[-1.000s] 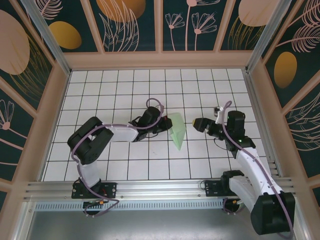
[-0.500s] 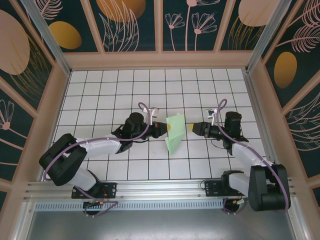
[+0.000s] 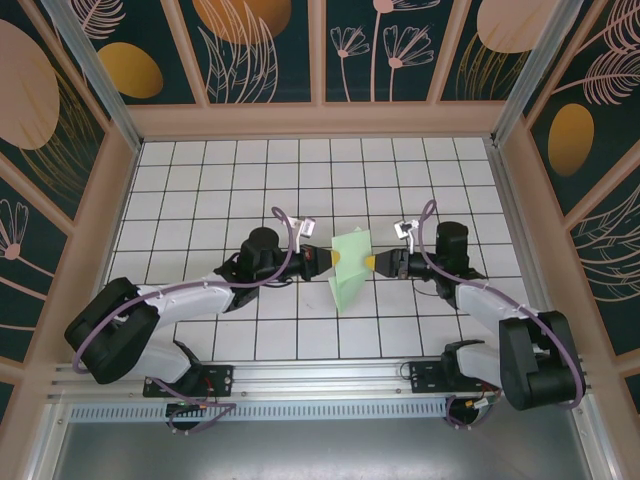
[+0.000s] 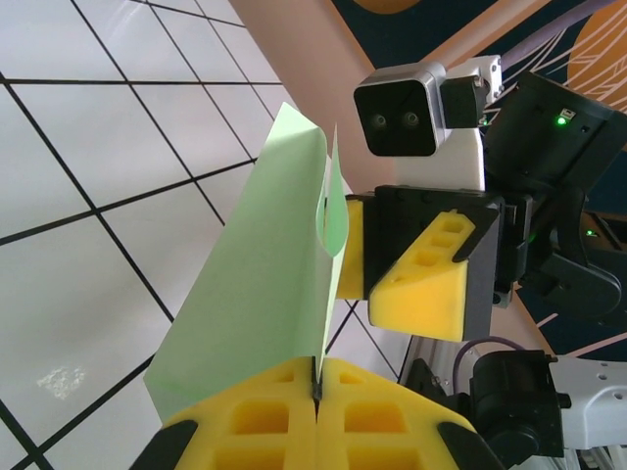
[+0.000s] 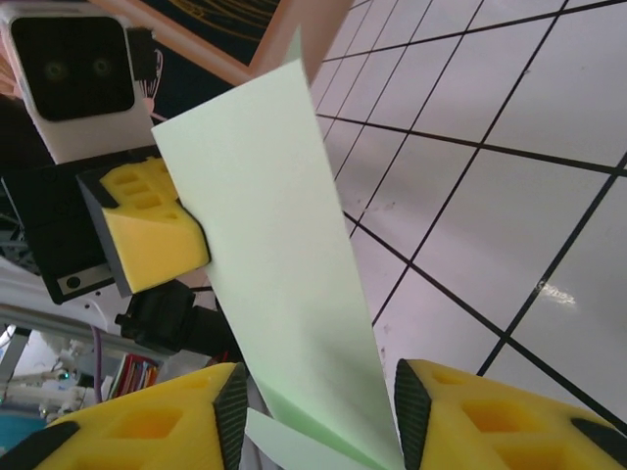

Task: Fold a paper plane with a square sheet of paper (fold left side to right side)
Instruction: Fold the wing for the fifth time at the center of the table.

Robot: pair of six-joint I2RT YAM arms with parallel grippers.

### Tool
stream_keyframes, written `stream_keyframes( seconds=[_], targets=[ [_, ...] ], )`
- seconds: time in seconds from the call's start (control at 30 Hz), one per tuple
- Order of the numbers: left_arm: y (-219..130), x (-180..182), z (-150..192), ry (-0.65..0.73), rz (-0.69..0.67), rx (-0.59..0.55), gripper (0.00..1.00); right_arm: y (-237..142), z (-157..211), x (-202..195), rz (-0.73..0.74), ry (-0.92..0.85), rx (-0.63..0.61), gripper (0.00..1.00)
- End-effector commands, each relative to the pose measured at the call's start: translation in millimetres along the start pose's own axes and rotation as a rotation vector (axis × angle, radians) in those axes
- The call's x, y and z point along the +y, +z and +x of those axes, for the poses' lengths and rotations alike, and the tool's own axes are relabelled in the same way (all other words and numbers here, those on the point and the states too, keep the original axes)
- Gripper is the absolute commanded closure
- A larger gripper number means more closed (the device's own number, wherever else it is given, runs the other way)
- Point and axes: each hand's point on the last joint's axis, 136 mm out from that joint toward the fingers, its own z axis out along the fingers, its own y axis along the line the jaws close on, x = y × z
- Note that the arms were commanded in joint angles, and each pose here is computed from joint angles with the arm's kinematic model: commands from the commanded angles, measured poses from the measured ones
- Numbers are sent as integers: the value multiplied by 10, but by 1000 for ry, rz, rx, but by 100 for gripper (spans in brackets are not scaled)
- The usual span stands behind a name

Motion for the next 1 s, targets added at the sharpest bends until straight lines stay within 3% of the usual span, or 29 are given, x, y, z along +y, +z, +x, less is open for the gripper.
stream_keyframes(
  seconds=[0.0, 0.2, 0.47, 0.67, 0.77, 0.83, 0.97],
  targets=[
    [-21, -25, -38, 16, 22, -20, 100, 38, -30, 85, -48, -48, 18, 60],
    [-80, 142, -47, -31, -17, -44, 100, 67, 6, -25, -21, -19, 33, 78],
    [-73, 259, -11, -59, -32, -35, 100, 142, 67, -54, -20, -7, 65, 80],
    [-38, 375, 50, -82, -55, -17, 100, 192, 89, -148, 15, 22, 83, 93],
    [-26, 481, 70, -95, -95, -12, 90, 205, 102, -251, 61, 83, 90, 97],
    [-27, 586, 86, -105, -146, -9, 75, 213, 135, -359, 103, 158, 94, 98],
    [-66, 752, 77, -99, -257, 0, 54, 243, 273, -566, 168, 319, 116, 100]
  ],
)
